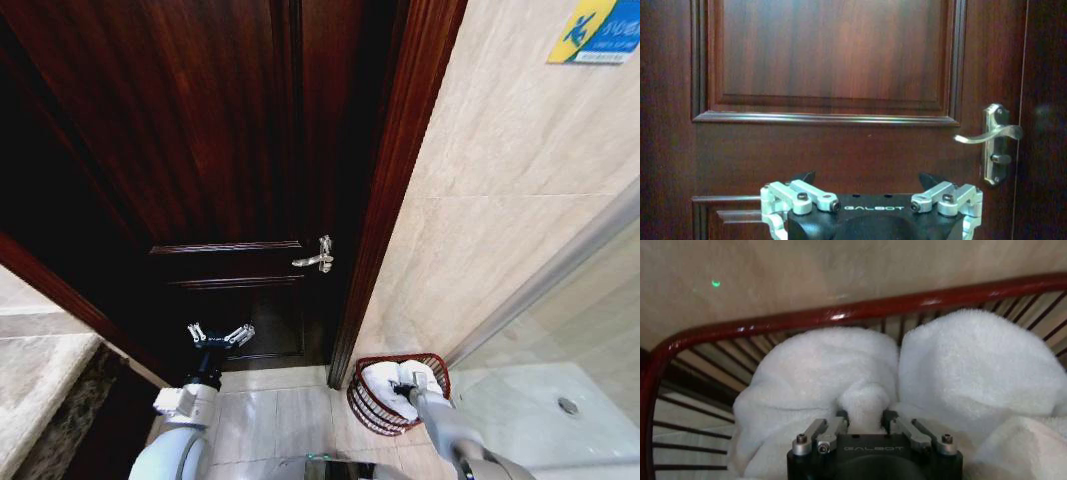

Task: Discard the used towel into the hamper.

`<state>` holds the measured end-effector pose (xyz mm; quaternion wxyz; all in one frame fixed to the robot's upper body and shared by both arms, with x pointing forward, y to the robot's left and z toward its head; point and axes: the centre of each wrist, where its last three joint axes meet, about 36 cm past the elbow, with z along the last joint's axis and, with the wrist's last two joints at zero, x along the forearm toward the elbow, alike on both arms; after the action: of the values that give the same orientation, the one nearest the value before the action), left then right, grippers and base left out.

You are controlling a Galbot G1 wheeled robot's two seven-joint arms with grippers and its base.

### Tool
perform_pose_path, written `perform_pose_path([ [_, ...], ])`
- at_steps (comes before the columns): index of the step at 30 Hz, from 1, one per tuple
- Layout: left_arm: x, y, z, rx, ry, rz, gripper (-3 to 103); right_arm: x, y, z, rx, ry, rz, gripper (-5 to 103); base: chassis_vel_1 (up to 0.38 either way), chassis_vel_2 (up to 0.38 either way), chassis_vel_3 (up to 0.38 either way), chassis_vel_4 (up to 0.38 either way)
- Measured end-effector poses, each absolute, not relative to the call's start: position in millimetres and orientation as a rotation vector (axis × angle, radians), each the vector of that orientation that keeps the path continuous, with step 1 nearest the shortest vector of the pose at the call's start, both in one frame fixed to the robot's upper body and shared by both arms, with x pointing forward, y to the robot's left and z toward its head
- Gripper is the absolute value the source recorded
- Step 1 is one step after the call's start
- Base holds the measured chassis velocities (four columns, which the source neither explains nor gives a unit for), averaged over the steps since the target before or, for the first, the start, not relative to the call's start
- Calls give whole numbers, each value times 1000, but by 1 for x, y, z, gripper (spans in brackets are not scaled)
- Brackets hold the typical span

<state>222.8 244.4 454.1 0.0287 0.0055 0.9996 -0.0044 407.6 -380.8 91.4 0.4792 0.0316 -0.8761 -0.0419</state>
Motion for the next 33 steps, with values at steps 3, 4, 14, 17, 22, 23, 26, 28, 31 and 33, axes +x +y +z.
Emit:
perform_pose_path([
  [3, 223, 244, 454, 17, 3084, -13, 100, 404, -392, 107, 77, -2163, -102, 42, 0, 0, 0, 0],
  [4, 223, 244, 454, 17, 3084, -13, 100, 404, -392, 107, 77, -2163, -102, 42, 0, 0, 0, 0],
  [14, 223, 244, 454, 17, 3084, -14, 100, 367, -403, 192, 129, -2316, -117, 81, 0, 0, 0, 0],
  [17, 223, 244, 454, 17, 3084, -14, 100, 344, -401, 202, 144, -2322, -115, 91, 0, 0, 0, 0],
  [22, 223, 244, 454, 17, 3084, -13, 100, 310, -396, 201, 157, -2287, -97, 100, 0, 0, 0, 0],
  [23, 223, 244, 454, 17, 3084, -14, 100, 304, -394, 196, 155, -2274, -88, 100, 0, 0, 0, 0],
  [26, 223, 244, 454, 17, 3084, -14, 100, 295, -394, 183, 142, -2241, -77, 100, 0, 0, 0, 0],
  [28, 223, 244, 454, 17, 3084, -14, 100, 292, -397, 172, 125, -2218, -67, 100, 0, 0, 0, 0],
  [31, 223, 244, 454, 17, 3084, -14, 100, 291, -403, 160, 104, -2191, -54, 100, 0, 0, 0, 0],
  [33, 223, 244, 454, 17, 3084, -14, 100, 293, -410, 149, 86, -2172, -48, 100, 0, 0, 0, 0],
])
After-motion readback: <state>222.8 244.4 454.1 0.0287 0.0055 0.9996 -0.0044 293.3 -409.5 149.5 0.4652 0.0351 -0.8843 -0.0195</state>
